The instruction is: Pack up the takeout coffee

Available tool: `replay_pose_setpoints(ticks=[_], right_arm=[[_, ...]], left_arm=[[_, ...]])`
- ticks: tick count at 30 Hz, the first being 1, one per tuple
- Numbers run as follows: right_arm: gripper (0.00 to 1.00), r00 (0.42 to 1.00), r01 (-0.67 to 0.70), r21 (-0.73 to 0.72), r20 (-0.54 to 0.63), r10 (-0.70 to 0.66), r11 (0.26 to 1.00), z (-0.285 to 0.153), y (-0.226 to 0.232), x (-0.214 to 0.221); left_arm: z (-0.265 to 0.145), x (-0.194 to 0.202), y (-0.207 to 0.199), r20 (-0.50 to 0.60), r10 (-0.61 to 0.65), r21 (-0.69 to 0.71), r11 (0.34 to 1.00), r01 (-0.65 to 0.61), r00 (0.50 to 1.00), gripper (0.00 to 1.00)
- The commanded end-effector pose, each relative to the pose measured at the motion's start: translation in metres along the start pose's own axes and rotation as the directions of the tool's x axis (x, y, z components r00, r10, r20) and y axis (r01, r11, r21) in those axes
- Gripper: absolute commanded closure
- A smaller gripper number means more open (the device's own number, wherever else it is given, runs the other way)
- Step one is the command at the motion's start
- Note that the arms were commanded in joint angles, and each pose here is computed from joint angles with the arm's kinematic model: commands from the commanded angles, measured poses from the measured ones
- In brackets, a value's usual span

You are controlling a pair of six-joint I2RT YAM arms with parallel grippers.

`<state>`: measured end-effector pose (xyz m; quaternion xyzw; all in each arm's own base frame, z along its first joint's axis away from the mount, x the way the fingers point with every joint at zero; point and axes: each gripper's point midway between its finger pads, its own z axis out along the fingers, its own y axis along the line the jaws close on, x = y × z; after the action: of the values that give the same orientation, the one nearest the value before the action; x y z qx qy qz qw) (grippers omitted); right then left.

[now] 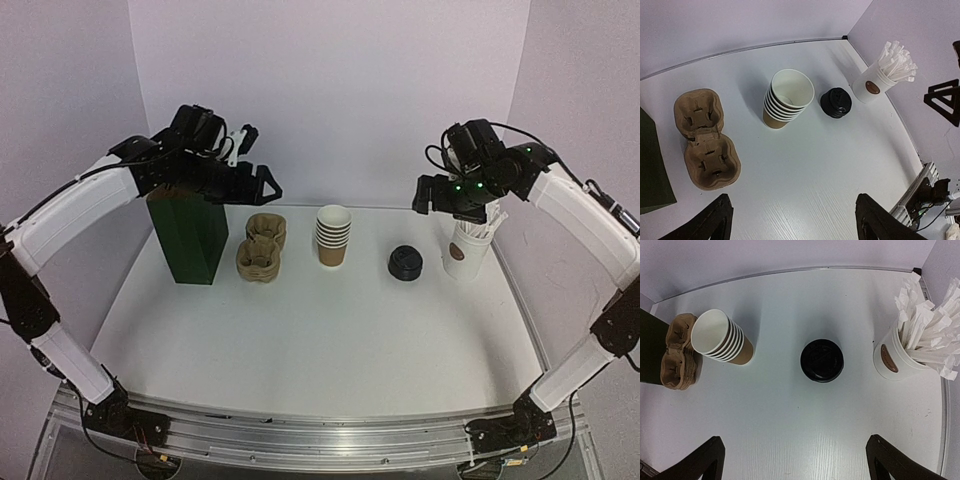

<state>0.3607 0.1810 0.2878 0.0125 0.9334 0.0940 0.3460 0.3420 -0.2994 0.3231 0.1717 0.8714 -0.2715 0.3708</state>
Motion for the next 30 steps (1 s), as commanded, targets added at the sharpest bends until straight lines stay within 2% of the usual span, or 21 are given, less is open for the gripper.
replay_pose_setpoints(ticks=[1, 3, 8, 13, 17, 22, 30], right_arm=[[0.02, 0.999, 0.002, -0.021, 0.036, -0.001, 1.000, 0.008, 0.011, -0.016], [0.02, 1.000, -0.002, -0.027, 0.030, 0.002, 1.000, 0.013, 0.014, -0.017], [0.02, 0.999, -0.032, -0.002, 0.038, 0.032, 0.999, 0.021, 0.013, -0.022], [0.02, 0.998, -0.045, 0.011, 0.036, 0.045, 0.999, 0.026, 0.013, -0.022], [0.02, 0.998, -0.049, 0.013, 0.026, 0.048, 0.999, 0.030, 0.013, -0.021], [0.02, 0.999, -0.053, 0.007, 0.011, 0.053, 0.999, 0.034, 0.015, -0.018], [0.03, 0.998, -0.067, 0.002, -0.004, 0.067, 0.998, 0.036, 0.016, -0.013]], left_arm=[[0.044, -0.018, 0.004, -0.047, -0.091, -0.045, 0.995, 0.089, 0.995, 0.17], [0.064, -0.020, 0.003, -0.087, -0.118, -0.052, 0.992, 0.113, 0.989, 0.16], [0.114, -0.024, 0.006, -0.155, -0.191, -0.082, 0.980, 0.180, 0.969, 0.07], [0.144, -0.021, 0.009, -0.138, -0.264, -0.078, 0.964, 0.256, 0.955, 0.05], [0.157, -0.023, 0.007, -0.085, -0.296, -0.043, 0.955, 0.293, 0.951, 0.12], [0.173, -0.025, 0.012, -0.038, -0.290, -0.091, 0.954, 0.286, 0.956, 0.19], [0.190, -0.026, 0.016, -0.007, -0.286, -0.092, 0.954, 0.285, 0.958, 0.34]])
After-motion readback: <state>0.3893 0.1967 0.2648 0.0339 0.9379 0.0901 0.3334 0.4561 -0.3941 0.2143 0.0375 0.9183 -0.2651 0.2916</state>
